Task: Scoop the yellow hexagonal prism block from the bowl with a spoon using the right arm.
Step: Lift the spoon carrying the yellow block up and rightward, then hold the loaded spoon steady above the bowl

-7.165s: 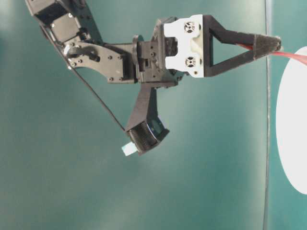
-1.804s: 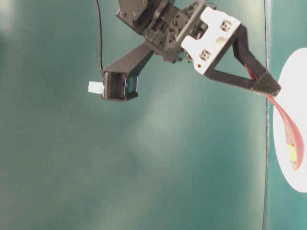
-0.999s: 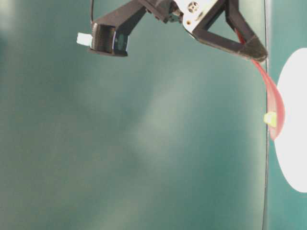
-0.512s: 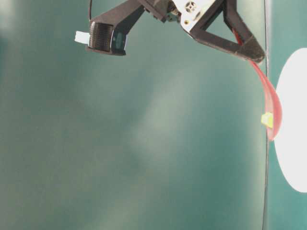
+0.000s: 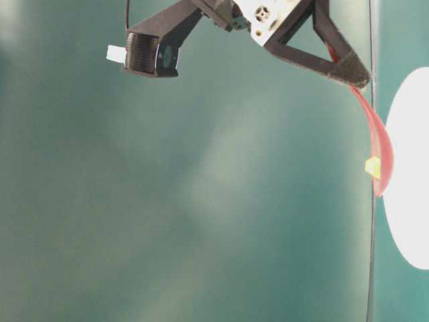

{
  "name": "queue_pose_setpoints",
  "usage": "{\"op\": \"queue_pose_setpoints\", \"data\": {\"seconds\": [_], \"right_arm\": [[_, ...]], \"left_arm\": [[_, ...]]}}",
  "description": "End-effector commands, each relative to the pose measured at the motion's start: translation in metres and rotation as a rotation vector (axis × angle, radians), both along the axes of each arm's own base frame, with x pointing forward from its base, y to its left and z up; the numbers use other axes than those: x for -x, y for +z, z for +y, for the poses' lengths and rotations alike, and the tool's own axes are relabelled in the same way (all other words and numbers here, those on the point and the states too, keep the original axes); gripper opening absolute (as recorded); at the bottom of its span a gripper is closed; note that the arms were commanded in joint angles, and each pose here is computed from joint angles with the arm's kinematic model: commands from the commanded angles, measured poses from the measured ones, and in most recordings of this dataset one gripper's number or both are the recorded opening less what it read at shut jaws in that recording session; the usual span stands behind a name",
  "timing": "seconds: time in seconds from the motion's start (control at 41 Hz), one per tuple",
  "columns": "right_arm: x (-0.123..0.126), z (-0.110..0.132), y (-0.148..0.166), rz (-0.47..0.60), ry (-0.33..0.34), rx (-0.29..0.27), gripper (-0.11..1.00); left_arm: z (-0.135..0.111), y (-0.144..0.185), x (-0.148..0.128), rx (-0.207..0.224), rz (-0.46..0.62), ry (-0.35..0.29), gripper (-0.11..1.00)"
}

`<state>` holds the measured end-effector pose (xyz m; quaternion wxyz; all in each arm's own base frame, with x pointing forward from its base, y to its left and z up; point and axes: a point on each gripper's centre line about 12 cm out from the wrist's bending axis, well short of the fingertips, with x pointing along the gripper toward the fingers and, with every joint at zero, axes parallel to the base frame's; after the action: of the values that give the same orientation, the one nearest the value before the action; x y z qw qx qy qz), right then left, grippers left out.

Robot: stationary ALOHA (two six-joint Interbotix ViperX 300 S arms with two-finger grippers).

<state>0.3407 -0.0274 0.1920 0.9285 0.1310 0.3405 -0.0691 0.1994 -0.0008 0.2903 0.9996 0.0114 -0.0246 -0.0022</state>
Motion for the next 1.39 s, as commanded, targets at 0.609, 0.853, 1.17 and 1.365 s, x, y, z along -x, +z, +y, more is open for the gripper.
{"op": "queue_pose_setpoints", "data": {"seconds": [0.609,0.853,1.17,1.365], "right_arm": [[-0.004,-0.001,0.017,-0.060,0.035,0.063,0.21],[-0.006,-0.001,0.020,-0.087,0.030,0.067,0.21],[-0.007,-0.002,0.021,-0.096,0.031,0.072,0.21],[-0.005,-0.001,0.028,-0.115,0.033,0.078,0.21]], "left_arm": [[0.000,0.007,-0.002,0.009,0.009,-0.002,0.03],[0.000,0.007,-0.002,0.012,0.011,-0.002,0.03],[0.000,0.006,-0.003,0.012,0.014,-0.002,0.03],[0.000,0.005,-0.003,0.012,0.017,-0.002,0.03]]}}
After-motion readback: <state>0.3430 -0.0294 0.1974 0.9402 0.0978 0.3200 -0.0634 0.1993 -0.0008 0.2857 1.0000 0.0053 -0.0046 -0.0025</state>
